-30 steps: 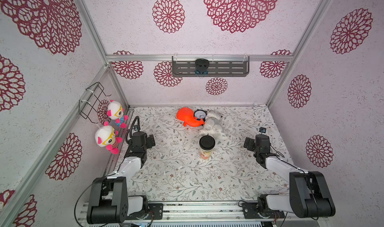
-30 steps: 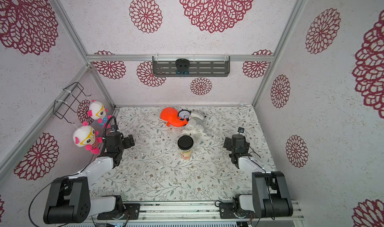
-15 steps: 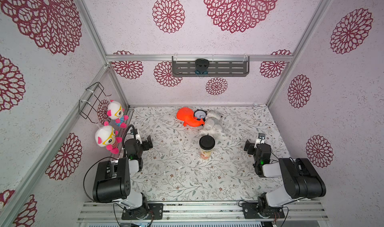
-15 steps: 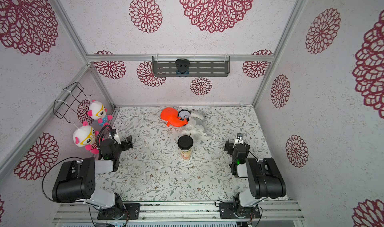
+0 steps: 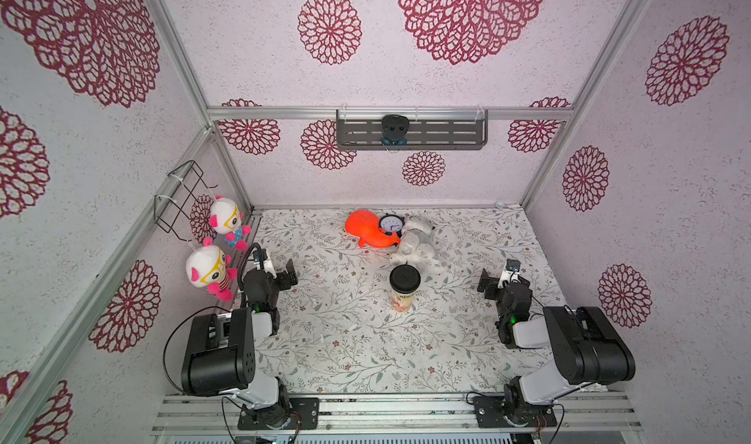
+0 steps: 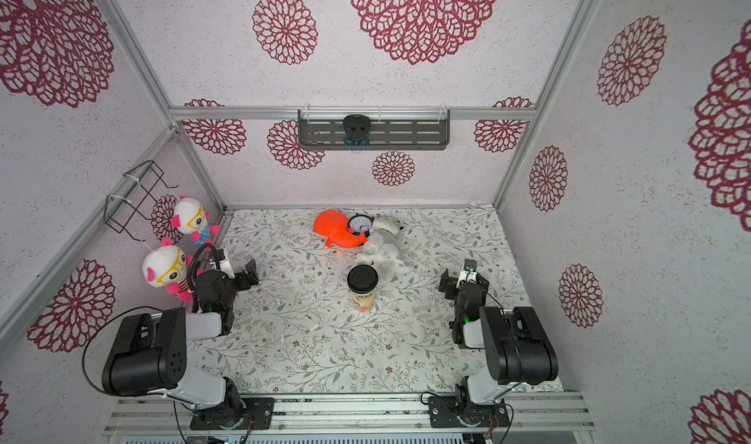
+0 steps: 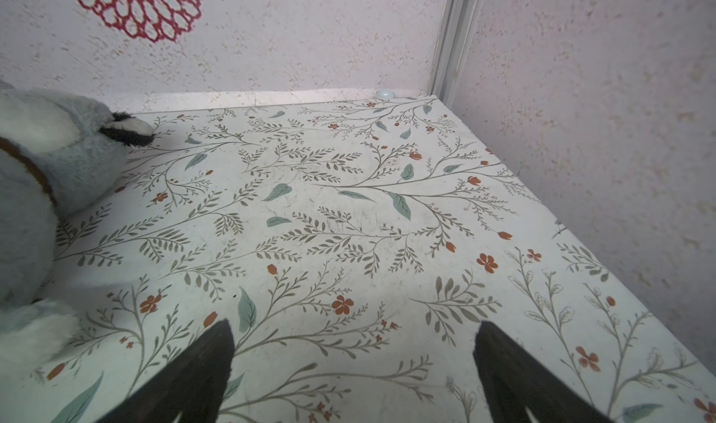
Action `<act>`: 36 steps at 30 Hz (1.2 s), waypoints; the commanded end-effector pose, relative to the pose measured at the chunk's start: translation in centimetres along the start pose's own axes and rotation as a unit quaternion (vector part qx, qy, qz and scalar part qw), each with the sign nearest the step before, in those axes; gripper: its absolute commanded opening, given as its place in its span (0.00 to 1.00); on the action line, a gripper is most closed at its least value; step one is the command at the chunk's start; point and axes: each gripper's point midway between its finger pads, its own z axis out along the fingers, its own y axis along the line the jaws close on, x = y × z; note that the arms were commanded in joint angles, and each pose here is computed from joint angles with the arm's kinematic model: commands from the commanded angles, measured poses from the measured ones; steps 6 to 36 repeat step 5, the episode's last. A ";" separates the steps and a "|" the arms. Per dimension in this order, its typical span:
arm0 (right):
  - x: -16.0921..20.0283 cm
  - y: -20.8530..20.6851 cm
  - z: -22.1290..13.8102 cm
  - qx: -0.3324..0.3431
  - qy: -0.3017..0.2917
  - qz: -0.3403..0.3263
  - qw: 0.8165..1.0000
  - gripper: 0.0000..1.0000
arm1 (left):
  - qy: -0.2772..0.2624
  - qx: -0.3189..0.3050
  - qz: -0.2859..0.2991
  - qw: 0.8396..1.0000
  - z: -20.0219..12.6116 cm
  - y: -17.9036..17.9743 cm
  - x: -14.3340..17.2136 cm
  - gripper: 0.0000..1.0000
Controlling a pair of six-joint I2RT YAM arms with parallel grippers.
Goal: Put the leak-proof paper on the milk tea cups
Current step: Reset both arms
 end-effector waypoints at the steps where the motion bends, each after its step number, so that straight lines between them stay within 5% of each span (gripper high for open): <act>1: -1.7 0.2 0.1 -0.005 -0.028 -0.003 1.000 0.99 | -0.020 0.000 0.004 1.000 0.1 -0.2 -1.2 0.97; 36: -1.9 0.2 0.0 -0.005 -0.031 -0.003 1.000 0.99 | -0.021 0.000 0.004 1.000 0.1 -0.1 -1.2 0.97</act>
